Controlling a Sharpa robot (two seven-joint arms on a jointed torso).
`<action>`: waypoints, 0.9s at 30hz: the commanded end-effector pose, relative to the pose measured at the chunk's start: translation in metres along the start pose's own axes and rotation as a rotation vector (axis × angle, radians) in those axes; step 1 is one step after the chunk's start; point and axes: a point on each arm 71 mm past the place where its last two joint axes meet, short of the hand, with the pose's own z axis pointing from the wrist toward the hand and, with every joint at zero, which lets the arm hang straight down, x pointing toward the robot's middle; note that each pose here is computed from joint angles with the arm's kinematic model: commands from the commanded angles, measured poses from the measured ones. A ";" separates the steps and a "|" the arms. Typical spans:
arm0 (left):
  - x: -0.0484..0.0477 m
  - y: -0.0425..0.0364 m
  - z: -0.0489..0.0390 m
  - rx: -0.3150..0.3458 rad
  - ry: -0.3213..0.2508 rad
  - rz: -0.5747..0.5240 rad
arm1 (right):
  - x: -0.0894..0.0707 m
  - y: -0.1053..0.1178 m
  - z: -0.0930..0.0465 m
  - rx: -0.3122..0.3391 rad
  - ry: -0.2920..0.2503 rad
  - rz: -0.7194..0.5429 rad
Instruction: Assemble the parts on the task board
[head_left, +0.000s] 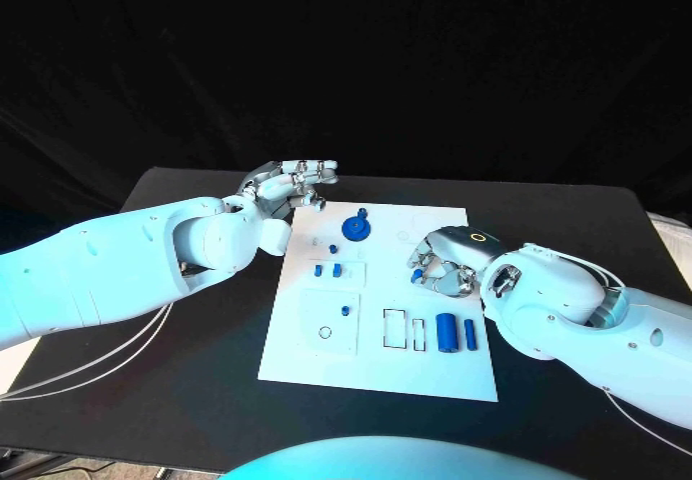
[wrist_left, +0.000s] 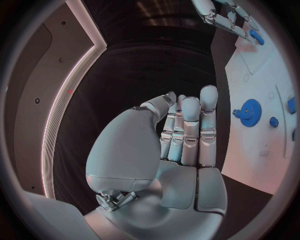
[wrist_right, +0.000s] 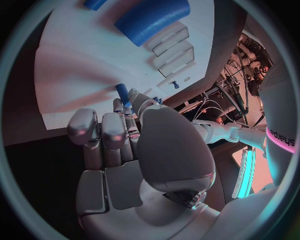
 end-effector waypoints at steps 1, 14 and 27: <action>0.0025 -0.0004 0.0003 0.004 0.023 -0.004 | 0.002 0.000 0.001 -0.005 0.020 -0.010; 0.0026 -0.0003 0.0002 0.002 0.024 -0.004 | 0.005 -0.002 0.005 0.008 0.014 -0.053; 0.0021 -0.0002 0.0001 -0.001 0.024 -0.004 | -0.008 0.009 -0.006 -0.029 -0.058 -0.008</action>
